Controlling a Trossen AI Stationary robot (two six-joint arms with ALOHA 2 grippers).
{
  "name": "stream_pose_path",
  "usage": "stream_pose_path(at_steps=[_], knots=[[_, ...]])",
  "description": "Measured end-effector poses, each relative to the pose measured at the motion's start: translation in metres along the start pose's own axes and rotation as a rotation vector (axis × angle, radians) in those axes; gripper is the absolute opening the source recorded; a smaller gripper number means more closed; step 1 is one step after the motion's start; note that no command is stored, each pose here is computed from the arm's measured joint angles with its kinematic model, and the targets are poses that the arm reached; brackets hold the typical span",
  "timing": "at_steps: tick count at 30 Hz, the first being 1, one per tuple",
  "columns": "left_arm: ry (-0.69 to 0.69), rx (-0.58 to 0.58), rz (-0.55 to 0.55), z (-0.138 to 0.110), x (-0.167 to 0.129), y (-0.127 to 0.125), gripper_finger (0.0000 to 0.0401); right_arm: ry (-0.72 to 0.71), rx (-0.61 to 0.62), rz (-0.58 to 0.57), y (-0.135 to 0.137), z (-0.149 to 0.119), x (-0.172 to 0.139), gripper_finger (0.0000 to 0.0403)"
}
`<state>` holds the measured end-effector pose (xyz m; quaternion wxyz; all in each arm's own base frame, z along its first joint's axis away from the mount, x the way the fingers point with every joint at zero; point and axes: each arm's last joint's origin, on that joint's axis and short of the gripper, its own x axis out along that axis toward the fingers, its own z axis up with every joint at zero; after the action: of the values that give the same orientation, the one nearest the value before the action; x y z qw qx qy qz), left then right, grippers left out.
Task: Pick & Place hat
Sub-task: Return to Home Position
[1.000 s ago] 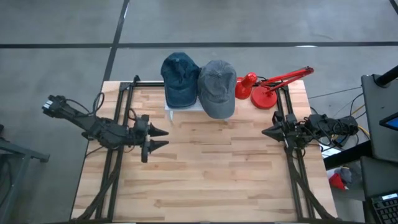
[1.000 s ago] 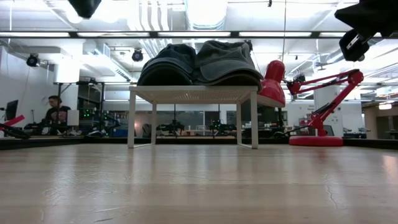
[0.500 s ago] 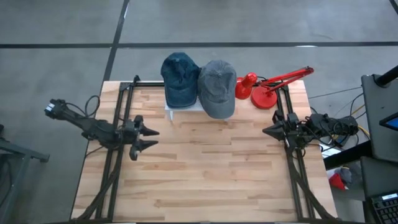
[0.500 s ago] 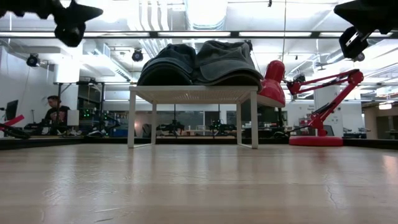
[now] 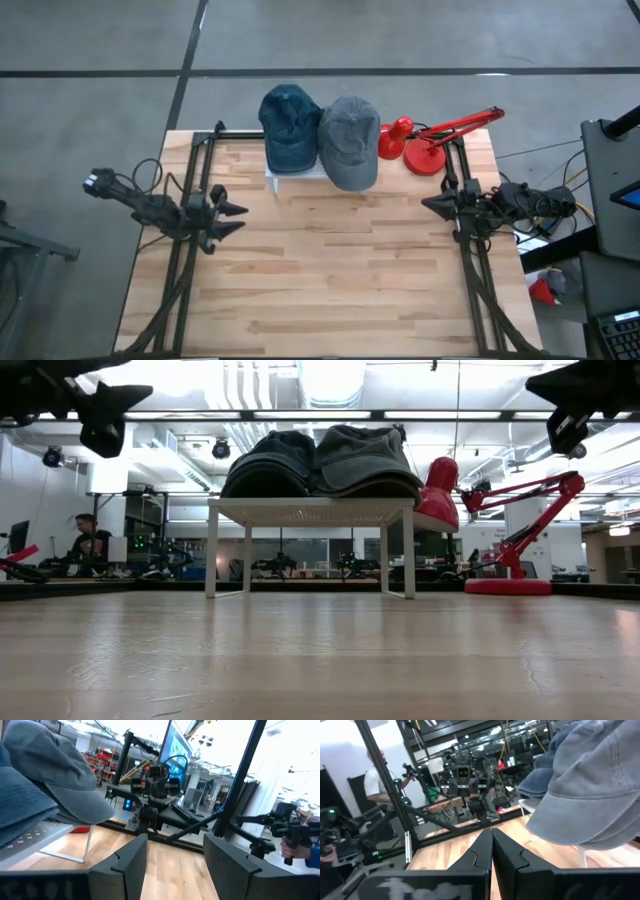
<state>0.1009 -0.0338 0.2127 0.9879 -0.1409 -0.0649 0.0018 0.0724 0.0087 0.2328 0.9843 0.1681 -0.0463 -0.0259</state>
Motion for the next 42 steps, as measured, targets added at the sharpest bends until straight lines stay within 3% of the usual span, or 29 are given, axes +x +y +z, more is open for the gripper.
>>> stream_pose_path(at_steps=[13, 22, 28, 42], knots=[[0.013, 0.011, -0.006, -0.03, -0.008, 0.011, 0.0195, 0.022, -0.053, 0.043, 0.0, -0.007, 0.002, 0.0008], [0.032, 0.049, 0.028, -0.033, -0.009, 0.013, 0.0195, 0.044, -0.03, 0.061, -0.003, -0.025, 0.008, 0.0008], [0.077, 0.071, 0.037, -0.037, -0.009, 0.014, 0.0195, 0.027, -0.103, 0.046, -0.004, -0.025, 0.008, 0.0008], [0.083, 0.072, 0.038, -0.038, -0.009, 0.014, 0.0195, 0.029, -0.171, 0.06, -0.011, -0.054, 0.016, 0.0008]])
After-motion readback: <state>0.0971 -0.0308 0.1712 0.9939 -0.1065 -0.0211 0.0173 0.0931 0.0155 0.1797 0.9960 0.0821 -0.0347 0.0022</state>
